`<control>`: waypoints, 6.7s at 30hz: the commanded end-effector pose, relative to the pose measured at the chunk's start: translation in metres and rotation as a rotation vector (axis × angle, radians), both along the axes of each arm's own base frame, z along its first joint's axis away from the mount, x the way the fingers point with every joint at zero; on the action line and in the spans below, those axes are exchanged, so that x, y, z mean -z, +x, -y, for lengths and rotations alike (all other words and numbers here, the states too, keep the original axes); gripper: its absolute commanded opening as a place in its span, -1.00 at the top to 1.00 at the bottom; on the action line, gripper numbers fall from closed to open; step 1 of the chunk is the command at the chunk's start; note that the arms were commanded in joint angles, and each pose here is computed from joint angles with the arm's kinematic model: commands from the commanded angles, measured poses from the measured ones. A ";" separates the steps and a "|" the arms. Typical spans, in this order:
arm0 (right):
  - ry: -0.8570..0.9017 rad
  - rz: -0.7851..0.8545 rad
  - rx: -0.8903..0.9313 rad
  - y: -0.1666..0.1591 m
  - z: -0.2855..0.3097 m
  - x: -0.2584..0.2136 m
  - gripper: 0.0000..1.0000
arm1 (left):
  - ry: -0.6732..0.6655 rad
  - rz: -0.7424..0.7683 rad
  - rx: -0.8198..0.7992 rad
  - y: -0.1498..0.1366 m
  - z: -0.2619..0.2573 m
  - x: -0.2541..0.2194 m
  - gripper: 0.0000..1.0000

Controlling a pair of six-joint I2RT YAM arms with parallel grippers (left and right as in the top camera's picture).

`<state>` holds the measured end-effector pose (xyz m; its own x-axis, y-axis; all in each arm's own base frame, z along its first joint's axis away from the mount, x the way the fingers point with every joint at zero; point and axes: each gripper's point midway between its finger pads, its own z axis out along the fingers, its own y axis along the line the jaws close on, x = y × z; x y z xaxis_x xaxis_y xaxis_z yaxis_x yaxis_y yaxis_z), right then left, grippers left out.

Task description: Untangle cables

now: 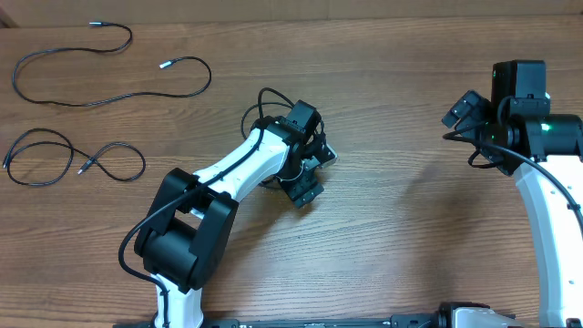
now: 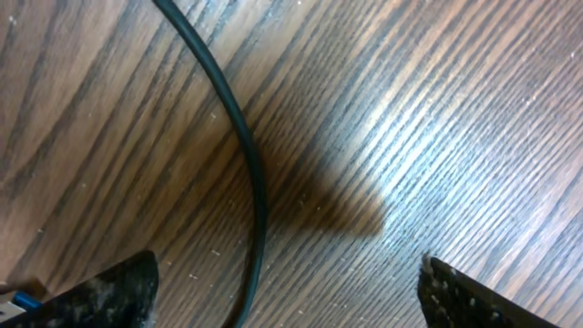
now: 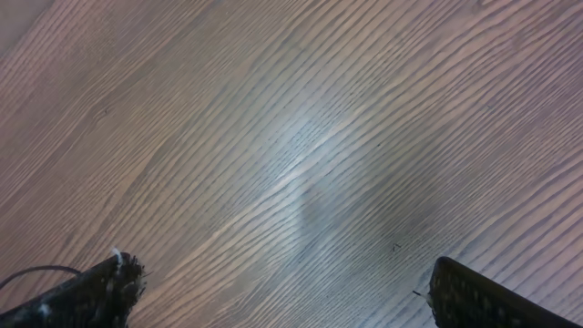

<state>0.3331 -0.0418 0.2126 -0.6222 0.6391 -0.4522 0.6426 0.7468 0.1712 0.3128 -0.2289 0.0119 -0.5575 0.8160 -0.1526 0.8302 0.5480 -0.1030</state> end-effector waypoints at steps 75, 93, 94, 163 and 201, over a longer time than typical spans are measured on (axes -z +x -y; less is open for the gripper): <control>-0.002 -0.001 0.003 0.000 0.001 0.001 -1.00 | -0.724 -0.263 -0.271 0.009 0.038 -0.142 0.92; 0.116 0.013 -0.153 0.005 -0.029 0.001 -1.00 | -0.092 0.007 -0.089 -0.018 0.036 -0.052 -0.15; 0.126 0.011 -0.158 0.005 -0.031 0.001 -1.00 | -0.070 0.002 -0.074 -0.021 0.039 -0.044 -0.15; 0.304 -0.401 -0.432 -0.019 -0.225 0.192 -0.27 | -0.199 -0.130 -0.920 0.069 -0.061 -0.065 0.87; -0.042 -0.764 -0.366 -0.068 -0.180 0.269 0.11 | -0.187 -0.137 -0.920 0.066 -0.062 -0.064 0.81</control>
